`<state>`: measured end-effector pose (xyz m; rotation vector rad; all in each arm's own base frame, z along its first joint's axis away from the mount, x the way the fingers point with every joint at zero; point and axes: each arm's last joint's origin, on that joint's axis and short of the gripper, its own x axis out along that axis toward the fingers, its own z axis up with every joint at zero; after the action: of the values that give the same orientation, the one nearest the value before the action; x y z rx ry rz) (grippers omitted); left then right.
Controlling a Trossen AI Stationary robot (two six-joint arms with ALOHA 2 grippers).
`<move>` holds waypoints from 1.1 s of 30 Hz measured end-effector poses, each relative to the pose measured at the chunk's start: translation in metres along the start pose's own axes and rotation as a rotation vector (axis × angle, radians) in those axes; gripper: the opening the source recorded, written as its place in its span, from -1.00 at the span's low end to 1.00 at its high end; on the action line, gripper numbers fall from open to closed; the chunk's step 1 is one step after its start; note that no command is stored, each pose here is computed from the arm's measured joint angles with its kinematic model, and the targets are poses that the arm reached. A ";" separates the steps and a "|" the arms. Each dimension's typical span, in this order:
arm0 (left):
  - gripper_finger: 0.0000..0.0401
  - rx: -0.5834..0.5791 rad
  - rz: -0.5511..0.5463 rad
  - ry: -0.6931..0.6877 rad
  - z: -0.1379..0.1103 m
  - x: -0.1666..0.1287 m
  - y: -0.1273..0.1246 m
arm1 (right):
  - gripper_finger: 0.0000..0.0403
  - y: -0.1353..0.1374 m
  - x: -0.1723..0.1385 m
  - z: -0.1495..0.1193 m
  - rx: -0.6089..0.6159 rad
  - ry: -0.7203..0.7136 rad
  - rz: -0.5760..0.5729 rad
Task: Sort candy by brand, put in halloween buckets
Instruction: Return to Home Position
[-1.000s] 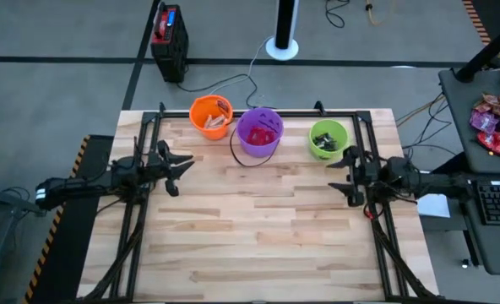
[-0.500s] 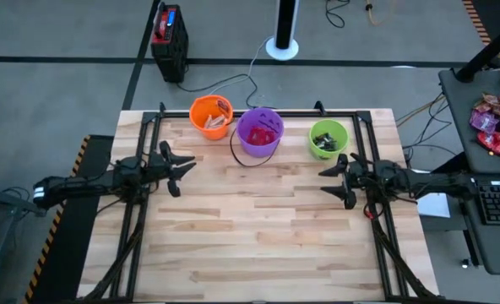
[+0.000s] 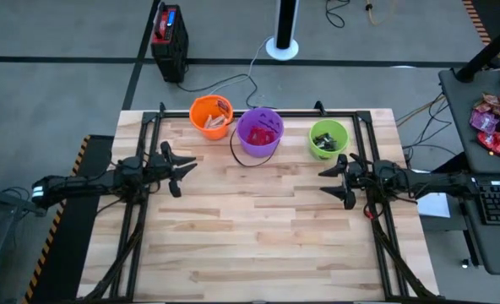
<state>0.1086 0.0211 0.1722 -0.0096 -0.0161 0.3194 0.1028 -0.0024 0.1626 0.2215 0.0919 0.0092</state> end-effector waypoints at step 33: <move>-0.63 0.003 0.000 0.017 -0.002 0.001 0.000 | 0.29 0.000 0.000 0.000 0.000 0.002 0.000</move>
<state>0.1099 0.0213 0.1705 -0.0092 0.0018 0.3195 0.1028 -0.0024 0.1622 0.2213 0.0937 0.0090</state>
